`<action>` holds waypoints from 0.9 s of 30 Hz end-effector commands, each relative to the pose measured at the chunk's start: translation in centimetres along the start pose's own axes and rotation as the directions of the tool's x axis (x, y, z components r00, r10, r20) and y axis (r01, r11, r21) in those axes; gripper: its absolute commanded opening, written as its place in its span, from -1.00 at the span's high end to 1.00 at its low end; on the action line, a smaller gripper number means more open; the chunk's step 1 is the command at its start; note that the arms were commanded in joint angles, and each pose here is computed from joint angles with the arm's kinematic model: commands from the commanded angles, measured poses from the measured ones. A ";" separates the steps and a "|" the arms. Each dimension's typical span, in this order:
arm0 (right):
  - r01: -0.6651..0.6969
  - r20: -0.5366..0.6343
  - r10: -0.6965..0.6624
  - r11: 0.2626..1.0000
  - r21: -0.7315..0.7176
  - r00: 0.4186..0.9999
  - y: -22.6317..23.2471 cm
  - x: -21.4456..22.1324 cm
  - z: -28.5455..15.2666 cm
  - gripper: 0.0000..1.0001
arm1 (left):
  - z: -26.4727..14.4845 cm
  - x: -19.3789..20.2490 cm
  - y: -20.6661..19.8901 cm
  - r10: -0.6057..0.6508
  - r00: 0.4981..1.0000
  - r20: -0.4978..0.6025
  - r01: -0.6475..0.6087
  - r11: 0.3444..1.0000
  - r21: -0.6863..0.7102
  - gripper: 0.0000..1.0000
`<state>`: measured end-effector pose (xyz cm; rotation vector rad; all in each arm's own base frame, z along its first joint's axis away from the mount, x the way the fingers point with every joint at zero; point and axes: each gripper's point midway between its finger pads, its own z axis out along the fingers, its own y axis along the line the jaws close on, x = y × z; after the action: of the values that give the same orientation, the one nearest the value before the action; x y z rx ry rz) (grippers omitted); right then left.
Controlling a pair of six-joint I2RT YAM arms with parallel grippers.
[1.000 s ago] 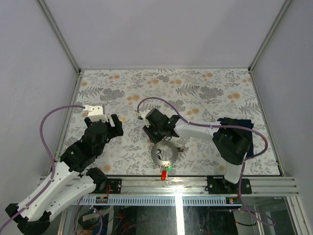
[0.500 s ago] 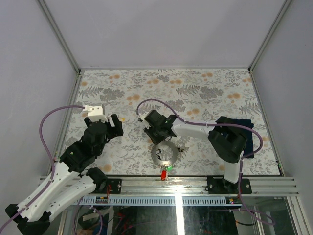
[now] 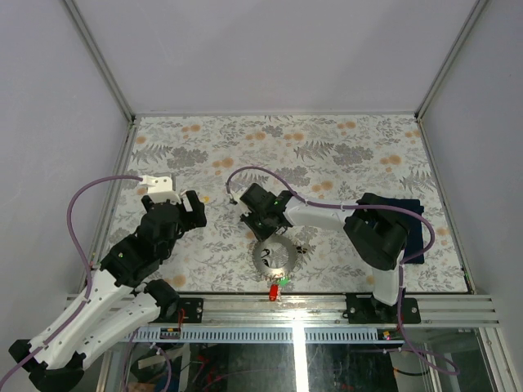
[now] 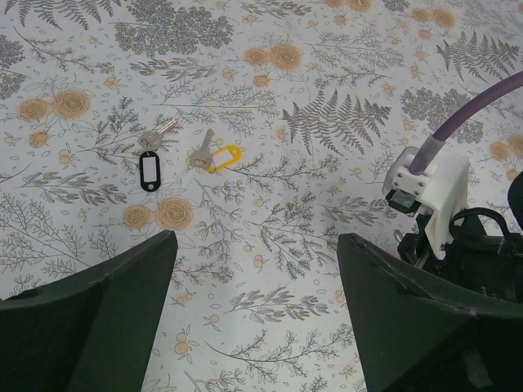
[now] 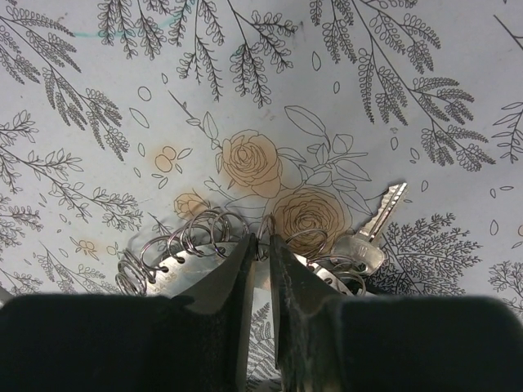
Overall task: Put the keys on the keyring
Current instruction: Pick up the keyring from the center of the board.
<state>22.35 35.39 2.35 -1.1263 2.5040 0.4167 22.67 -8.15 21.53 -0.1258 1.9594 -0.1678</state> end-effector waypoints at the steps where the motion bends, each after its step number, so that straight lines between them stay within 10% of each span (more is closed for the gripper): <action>1: 0.019 -0.005 -0.019 1.000 0.018 1.000 -0.4 -0.6 0.4 0.66 | -0.1 -1.4 -0.3 -0.026 0.999 0.040 0.025 1.000 0.008 -0.64; 6: 0.039 0.019 -0.039 0.999 0.001 0.999 -0.2 -1.0 -0.2 0.99 | 0.0 -1.4 -0.4 -0.026 0.999 0.042 0.025 1.000 0.010 -0.64; 21: 0.234 0.396 -0.171 0.966 -0.114 0.902 3.0 -5.1 -10.7 1.00 | -0.8 -2.7 -4.2 -0.046 0.993 0.106 0.017 0.967 0.252 -0.65; 27: 0.323 0.635 -0.194 0.942 -0.093 0.748 4.1 -6.3 -16.2 1.00 | -2.7 -3.6 -7.5 -0.082 0.981 0.179 -0.011 0.884 0.467 -0.66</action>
<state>19.96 34.80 13.84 -1.2064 2.0314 0.7050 22.19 -12.24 23.61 0.0307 1.8488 -0.4432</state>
